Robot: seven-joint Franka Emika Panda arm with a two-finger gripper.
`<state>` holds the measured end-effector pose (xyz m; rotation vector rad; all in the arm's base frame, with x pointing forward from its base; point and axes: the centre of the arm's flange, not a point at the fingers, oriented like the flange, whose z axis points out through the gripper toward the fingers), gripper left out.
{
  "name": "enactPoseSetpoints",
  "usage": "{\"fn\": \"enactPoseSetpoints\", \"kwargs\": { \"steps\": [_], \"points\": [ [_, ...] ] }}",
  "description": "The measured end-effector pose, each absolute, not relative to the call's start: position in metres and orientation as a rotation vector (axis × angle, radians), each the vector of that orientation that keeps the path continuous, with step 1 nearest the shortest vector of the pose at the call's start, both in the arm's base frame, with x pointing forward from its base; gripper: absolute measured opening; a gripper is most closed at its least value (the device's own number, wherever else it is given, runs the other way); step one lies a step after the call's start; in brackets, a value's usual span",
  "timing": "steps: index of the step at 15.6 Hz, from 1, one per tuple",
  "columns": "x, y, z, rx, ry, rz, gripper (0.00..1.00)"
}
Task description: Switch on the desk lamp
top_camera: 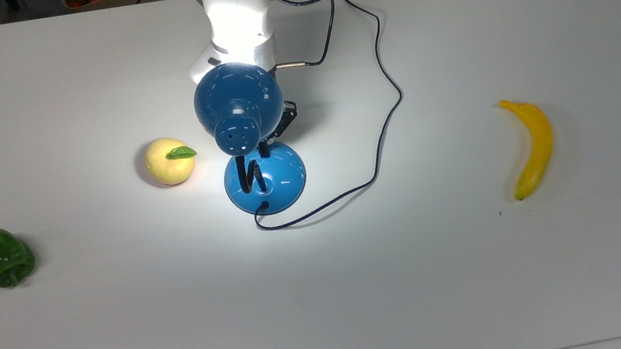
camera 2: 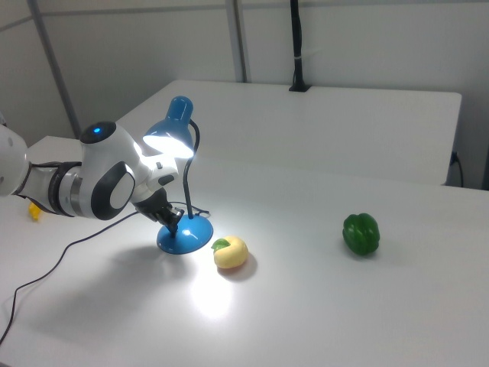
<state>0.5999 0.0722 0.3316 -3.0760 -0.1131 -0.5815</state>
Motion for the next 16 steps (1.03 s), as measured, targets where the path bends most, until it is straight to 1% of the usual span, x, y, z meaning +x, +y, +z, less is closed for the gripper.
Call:
{"fn": "enactPoseSetpoints", "kwargs": {
  "steps": [11,13,16],
  "points": [
    [0.600,0.072,0.332,-3.079,-0.115,-0.575,0.01],
    [0.597,0.071,0.335,-3.099,-0.114,-0.501,0.01],
    [0.588,0.069,0.348,-3.135,-0.109,-0.352,0.01]
  ]
}}
